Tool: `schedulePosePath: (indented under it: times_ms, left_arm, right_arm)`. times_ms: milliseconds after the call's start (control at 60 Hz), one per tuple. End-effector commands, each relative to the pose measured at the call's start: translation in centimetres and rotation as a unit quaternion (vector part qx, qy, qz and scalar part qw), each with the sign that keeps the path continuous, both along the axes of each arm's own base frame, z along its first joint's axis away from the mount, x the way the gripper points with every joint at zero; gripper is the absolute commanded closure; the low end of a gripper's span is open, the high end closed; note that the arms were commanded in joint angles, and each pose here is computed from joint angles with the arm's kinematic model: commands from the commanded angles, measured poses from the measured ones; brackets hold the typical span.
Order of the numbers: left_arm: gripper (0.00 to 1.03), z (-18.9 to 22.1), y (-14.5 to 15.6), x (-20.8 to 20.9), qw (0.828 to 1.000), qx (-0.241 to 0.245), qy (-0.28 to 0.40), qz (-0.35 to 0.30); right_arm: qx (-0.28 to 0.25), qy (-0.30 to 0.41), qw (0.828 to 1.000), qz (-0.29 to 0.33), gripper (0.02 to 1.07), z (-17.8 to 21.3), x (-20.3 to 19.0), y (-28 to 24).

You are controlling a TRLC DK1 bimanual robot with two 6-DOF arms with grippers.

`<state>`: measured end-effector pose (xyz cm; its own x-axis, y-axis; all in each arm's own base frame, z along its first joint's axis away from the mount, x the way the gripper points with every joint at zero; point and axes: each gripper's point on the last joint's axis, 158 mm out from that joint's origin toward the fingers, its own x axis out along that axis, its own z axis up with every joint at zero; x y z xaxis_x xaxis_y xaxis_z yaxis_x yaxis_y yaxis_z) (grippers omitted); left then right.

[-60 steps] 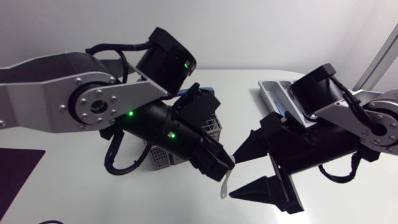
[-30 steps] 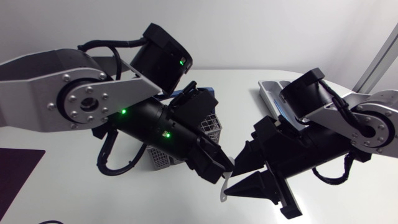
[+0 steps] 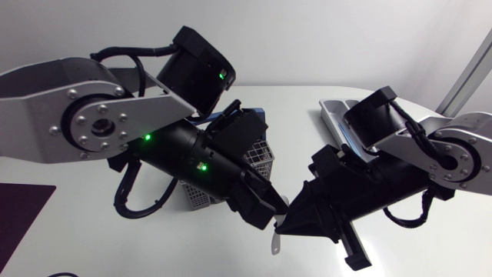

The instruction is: Unload the cutlery basket into the drawer organizer.

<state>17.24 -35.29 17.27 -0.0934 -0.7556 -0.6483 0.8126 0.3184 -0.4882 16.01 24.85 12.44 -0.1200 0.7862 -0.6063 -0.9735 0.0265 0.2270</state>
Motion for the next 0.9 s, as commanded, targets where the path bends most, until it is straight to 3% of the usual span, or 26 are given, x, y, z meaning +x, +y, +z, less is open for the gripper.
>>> schedulePosePath:
  times_ms: [0, 83, 100, 133, 150, 217, 267, 317, 500, 617, 883]
  left_arm:
    - [0.95, 1.3, -0.2, -0.2, 1.000, -0.014, -0.015, -0.010]
    - [0.91, 1.2, -0.2, -0.2, 1.000, -0.011, -0.012, -0.011]
    - [0.80, 1.2, -0.2, -0.3, 1.000, -0.009, -0.010, -0.012]
    - [0.73, 1.2, -0.2, -0.3, 1.000, -0.008, -0.009, -0.012]
    - [0.64, 1.2, -0.3, -0.2, 1.000, -0.007, -0.008, -0.012]
    - [0.45, 1.2, -0.5, 0.0, 1.000, -0.007, -0.005, -0.009]
    - [0.21, 1.3, -0.6, 0.4, 1.000, -0.008, -0.003, -0.002]
    - [0.05, 1.5, -0.6, 0.8, 1.000, -0.009, 0.000, 0.005]
    - [0.05, 2.0, -0.3, 2.7, 0.999, -0.010, 0.003, 0.036]
    - [0.05, 2.0, 0.7, 5.5, 0.996, 0.005, -0.015, 0.088]
    - [0.04, 0.4, 3.9, 11.1, 0.973, 0.066, -0.051, 0.217]
  right_arm:
    - [-0.005, 0.017, 1.000, 0.014, 1.01, -1.2, -1.0, -0.1]
    - [-0.006, 0.016, 1.000, 0.012, 1.01, -1.3, -1.0, -0.2]
    - [-0.006, 0.016, 1.000, 0.011, 1.01, -1.3, -1.0, -0.2]
    - [-0.007, 0.016, 1.000, 0.011, 1.01, -1.3, -1.0, -0.3]
    - [-0.007, 0.016, 1.000, 0.010, 1.01, -1.3, -0.9, -0.3]
    - [-0.009, 0.020, 1.000, 0.009, 1.01, -1.4, -1.0, -0.4]
    - [-0.009, 0.021, 1.000, 0.009, 1.01, -1.5, -1.1, -0.4]
    - [-0.010, 0.022, 1.000, 0.010, 1.01, -1.5, -1.2, -0.4]
    - [-0.010, 0.021, 1.000, 0.011, 1.01, -1.4, -1.6, -0.6]
    - [-0.012, 0.014, 1.000, 0.003, 1.01, -1.2, -1.4, -1.0]
    - [-0.040, -0.039, 0.996, -0.068, 1.01, -0.9, 2.4, -3.9]
